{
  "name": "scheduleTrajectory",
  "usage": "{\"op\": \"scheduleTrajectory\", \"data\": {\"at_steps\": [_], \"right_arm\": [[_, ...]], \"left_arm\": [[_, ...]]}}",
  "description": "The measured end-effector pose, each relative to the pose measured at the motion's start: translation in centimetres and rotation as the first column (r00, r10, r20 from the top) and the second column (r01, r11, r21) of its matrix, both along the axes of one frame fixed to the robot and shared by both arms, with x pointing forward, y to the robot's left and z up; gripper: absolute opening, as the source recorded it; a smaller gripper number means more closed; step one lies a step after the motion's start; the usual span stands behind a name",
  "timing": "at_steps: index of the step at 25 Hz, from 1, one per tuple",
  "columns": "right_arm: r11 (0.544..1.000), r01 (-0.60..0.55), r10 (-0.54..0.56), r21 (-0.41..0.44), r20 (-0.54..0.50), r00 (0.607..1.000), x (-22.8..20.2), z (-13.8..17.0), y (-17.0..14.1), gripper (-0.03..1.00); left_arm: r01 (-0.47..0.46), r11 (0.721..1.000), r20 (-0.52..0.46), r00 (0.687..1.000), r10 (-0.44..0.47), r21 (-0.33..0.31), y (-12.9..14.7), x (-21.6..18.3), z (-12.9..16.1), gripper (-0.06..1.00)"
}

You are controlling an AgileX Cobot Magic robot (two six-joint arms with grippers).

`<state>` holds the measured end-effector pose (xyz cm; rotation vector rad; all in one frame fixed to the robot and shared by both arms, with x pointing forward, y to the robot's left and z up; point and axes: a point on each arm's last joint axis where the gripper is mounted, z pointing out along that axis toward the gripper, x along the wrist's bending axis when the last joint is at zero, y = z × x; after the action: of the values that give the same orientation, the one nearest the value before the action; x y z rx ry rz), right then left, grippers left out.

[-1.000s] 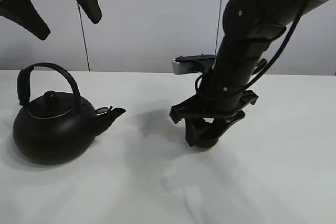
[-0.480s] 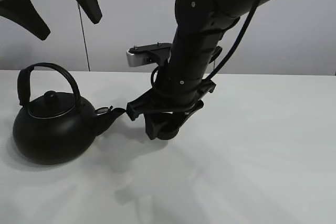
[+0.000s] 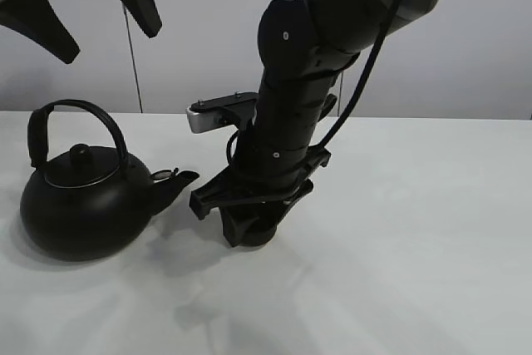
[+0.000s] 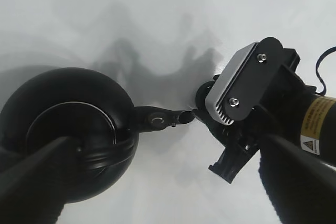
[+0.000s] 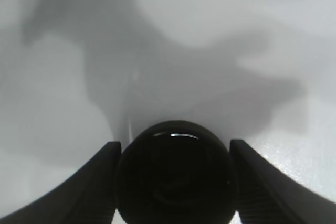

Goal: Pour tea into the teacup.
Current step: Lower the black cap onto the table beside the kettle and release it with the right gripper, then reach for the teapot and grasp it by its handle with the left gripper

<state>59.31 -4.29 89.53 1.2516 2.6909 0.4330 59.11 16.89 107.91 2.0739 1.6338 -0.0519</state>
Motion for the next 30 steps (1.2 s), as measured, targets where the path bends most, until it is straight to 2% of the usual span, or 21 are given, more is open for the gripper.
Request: {"op": "scheduleTrajectory", "data": {"at_steps": [3,7,11,15,17,19,23,27,30], "right_arm": [[1.000,0.000,0.000,0.000,0.000,1.000,0.0,0.0,0.0,0.41],[1.000,-0.001,0.001,-0.004,-0.003,1.000,0.0,-0.2,0.0,0.52],[1.000,0.002,-0.002,-0.008,-0.009,1.000,-0.1,0.1,-0.1,0.55],[0.999,0.032,-0.033,-0.036,-0.021,0.999,-0.2,3.0,-1.7,0.60],[0.995,0.093,-0.093,-0.035,0.002,0.996,0.9,5.4,-4.4,0.61],[0.983,0.178,-0.177,-0.043,0.032,0.984,2.3,7.6,-8.5,0.61],[0.915,0.391,-0.391,-0.098,0.024,0.920,3.9,10.3,-19.0,0.60],[0.810,0.569,-0.576,-0.140,-0.013,0.817,3.0,11.9,-28.3,0.59],[0.730,0.663,-0.678,-0.167,-0.054,0.733,1.0,13.4,-32.8,0.58]], "left_arm": [[0.000,1.000,0.000,1.000,0.000,0.000,0.0,0.0,0.0,0.68],[0.000,1.000,0.000,1.000,0.000,0.000,0.0,0.0,0.0,0.68],[0.000,1.000,0.000,1.000,0.000,0.000,0.0,0.0,0.0,0.68],[0.000,1.000,0.000,1.000,0.000,0.000,0.0,0.0,0.0,0.68],[0.000,1.000,0.000,1.000,0.000,0.000,0.0,0.0,0.0,0.68],[0.000,1.000,0.000,1.000,0.000,0.000,0.0,0.0,0.0,0.68],[0.000,1.000,0.000,1.000,0.000,0.000,0.0,0.0,0.0,0.68],[0.000,1.000,0.000,1.000,0.000,0.000,0.0,0.0,0.0,0.68],[-0.001,1.000,0.001,1.000,0.001,0.000,0.0,0.0,0.0,0.68]]}}
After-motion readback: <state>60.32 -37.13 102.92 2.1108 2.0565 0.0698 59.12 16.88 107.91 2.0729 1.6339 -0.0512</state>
